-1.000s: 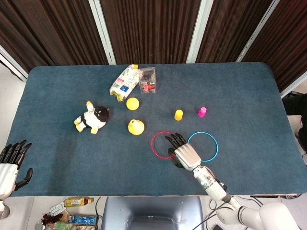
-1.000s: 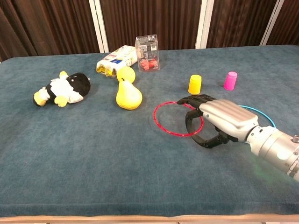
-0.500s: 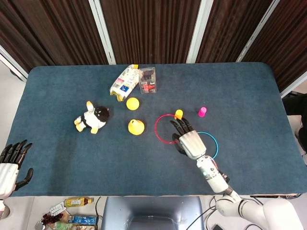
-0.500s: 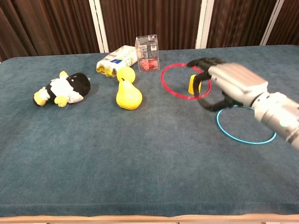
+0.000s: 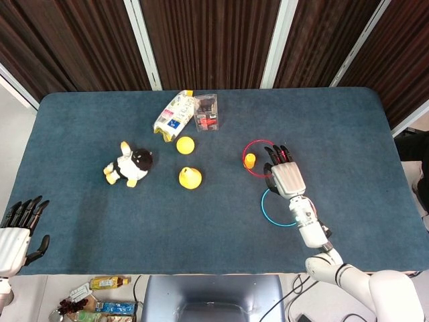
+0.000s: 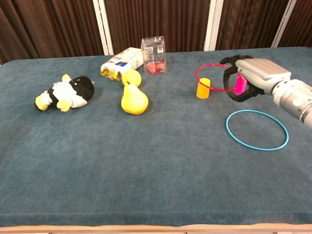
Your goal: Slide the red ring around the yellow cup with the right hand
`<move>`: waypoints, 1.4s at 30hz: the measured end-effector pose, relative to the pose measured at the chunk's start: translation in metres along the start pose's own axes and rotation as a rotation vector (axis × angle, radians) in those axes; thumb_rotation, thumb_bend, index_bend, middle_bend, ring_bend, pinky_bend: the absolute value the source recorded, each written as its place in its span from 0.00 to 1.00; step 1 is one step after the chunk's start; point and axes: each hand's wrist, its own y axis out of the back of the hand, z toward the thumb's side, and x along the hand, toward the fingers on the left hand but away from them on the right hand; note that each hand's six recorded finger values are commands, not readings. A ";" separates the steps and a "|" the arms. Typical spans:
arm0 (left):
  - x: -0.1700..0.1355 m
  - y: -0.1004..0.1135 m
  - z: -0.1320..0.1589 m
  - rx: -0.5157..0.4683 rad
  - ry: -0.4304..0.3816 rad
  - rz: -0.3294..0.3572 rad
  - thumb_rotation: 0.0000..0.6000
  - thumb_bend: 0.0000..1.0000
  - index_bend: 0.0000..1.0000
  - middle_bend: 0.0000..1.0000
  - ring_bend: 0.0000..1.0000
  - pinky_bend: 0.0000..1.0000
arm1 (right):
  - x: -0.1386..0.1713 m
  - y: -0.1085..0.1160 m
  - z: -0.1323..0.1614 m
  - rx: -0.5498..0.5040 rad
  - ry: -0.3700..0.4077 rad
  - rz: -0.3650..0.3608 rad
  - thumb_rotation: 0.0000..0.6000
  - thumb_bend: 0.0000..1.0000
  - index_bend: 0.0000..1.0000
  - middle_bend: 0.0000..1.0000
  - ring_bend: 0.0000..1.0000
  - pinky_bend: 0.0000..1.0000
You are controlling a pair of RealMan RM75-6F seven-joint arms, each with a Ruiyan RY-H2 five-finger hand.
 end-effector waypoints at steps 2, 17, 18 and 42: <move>0.001 -0.001 0.000 0.001 0.002 -0.004 1.00 0.46 0.00 0.00 0.00 0.06 | -0.003 -0.006 -0.001 -0.005 -0.008 0.022 1.00 0.60 0.68 0.17 0.00 0.00; 0.001 -0.001 0.001 0.003 0.001 -0.004 1.00 0.46 0.00 0.00 0.00 0.06 | 0.006 -0.003 0.007 -0.093 0.037 0.033 1.00 0.41 0.24 0.05 0.00 0.00; 0.001 -0.001 0.001 0.003 0.001 -0.003 1.00 0.46 0.00 0.00 0.00 0.06 | 0.011 -0.001 0.008 -0.099 0.051 0.031 1.00 0.41 0.27 0.05 0.00 0.00; 0.000 -0.006 0.003 0.013 0.007 -0.016 1.00 0.46 0.00 0.00 0.00 0.06 | 0.179 -0.020 -0.043 -0.003 0.136 0.200 1.00 0.40 0.59 0.05 0.00 0.00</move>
